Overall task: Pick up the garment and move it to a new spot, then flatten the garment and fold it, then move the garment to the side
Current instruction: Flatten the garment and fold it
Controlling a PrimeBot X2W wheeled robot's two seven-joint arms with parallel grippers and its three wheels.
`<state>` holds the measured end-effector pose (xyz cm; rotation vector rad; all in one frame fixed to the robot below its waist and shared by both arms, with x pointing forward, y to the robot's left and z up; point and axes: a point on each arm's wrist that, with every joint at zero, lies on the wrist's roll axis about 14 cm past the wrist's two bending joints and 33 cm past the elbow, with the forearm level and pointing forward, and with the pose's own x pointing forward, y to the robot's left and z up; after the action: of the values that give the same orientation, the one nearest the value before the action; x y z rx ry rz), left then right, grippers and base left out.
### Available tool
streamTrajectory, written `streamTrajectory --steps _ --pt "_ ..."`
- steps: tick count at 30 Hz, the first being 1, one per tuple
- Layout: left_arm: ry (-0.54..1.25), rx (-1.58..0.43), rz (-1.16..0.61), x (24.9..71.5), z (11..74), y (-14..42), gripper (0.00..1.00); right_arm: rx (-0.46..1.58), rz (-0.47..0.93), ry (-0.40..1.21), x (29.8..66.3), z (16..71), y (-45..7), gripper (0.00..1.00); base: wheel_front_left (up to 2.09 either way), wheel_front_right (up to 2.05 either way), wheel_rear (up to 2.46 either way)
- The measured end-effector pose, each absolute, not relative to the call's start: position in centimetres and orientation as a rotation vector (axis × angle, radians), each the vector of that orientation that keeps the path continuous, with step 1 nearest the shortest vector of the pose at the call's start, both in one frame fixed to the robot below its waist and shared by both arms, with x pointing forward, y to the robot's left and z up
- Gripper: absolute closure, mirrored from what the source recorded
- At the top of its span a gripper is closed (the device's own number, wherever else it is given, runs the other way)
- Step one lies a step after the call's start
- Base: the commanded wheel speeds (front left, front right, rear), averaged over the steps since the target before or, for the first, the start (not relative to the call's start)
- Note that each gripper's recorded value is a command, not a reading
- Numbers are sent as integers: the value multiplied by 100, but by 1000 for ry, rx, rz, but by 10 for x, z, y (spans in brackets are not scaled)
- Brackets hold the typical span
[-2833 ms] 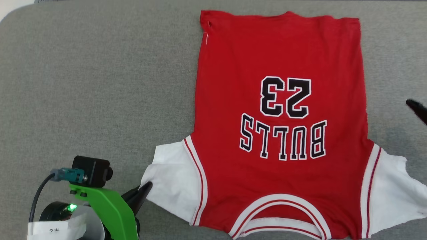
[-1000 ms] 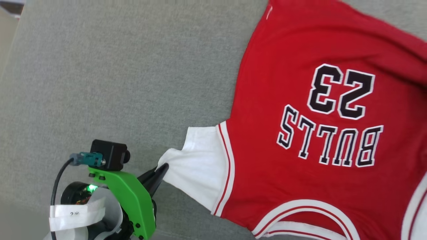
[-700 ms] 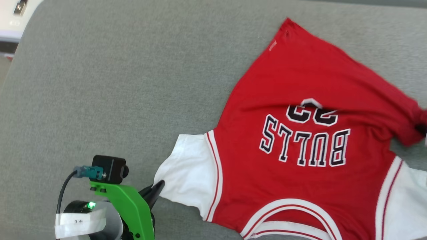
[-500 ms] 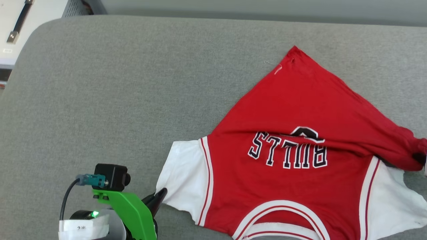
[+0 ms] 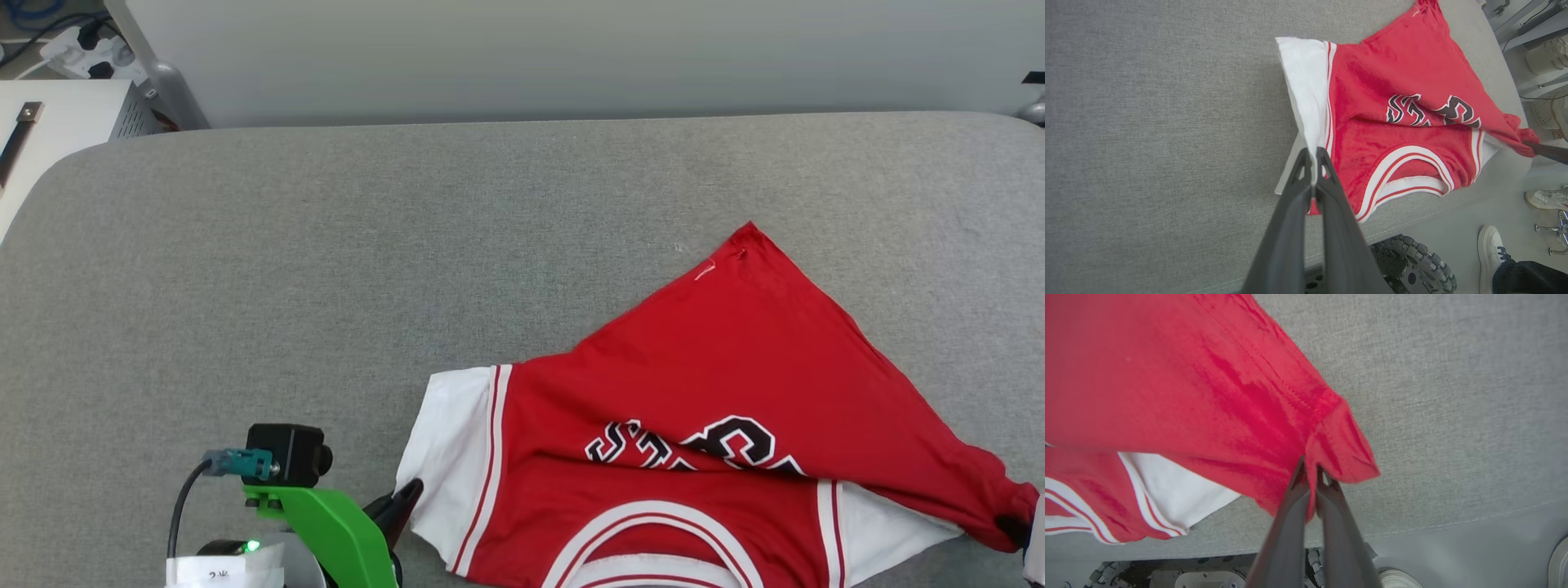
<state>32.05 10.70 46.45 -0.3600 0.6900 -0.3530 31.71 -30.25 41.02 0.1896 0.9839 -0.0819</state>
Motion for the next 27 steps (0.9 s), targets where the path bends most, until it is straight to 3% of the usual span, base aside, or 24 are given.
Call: streamTrajectory --steps 6,7,8,15,27 --pt "702 -361 -353 319 461 106 100 217 -92 1002 310 399 -300 100 0 0 0" --pt "703 -362 -356 319 460 106 100 218 -93 1001 311 398 -300 82 0 0 0" --pt "703 -363 -357 319 461 105 100 215 -90 1002 311 398 -299 1 0 0 0" --pt "697 -369 -354 319 463 107 100 166 -44 947 332 417 -296 0 0 0 0" --pt "692 -381 -326 332 462 117 100 -31 194 832 426 483 -240 0 0 0 0"
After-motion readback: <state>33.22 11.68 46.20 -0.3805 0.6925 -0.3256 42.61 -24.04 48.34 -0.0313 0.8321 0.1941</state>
